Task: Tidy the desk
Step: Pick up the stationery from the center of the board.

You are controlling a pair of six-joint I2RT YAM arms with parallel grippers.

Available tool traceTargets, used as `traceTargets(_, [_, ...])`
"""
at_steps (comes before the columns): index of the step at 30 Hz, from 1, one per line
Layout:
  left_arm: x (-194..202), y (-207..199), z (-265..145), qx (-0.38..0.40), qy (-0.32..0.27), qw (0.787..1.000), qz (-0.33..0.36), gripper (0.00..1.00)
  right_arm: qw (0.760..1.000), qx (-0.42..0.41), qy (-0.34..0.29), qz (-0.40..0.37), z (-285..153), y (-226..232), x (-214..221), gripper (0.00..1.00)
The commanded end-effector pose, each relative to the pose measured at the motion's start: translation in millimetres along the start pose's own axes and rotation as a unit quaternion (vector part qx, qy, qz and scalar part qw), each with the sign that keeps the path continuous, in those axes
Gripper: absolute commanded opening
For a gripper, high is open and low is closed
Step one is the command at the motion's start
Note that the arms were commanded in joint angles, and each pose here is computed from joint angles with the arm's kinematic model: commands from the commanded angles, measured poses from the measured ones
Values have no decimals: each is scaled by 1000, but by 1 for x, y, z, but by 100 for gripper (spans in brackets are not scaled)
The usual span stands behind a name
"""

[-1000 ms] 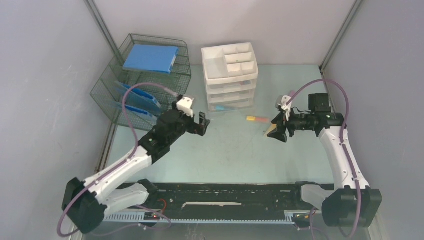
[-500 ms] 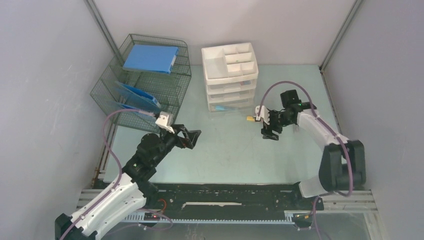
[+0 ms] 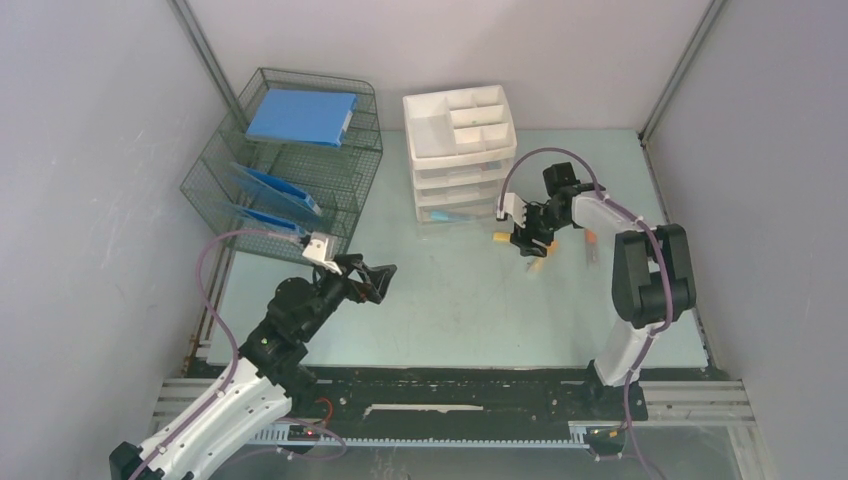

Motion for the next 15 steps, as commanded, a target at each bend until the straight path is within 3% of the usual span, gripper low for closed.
traceTargets(1, [2,3,0,-12,-3,1000,-6,100,1000,16,6,5,5,-15,-3,70])
traceTargets(15, [2,4,2,-19,0,1000,-2,100,999,2,32,26,24,-23,6,61])
Point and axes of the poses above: each gripper's point midway between its finger pads, its own z axis out along the fingers, its own y axis along the line the jaws close on, x = y × z, the point moved 9 cm from there along -z, back along the fingers, and after that the axes turned 8 degrees about z, right-handed, at the moved point
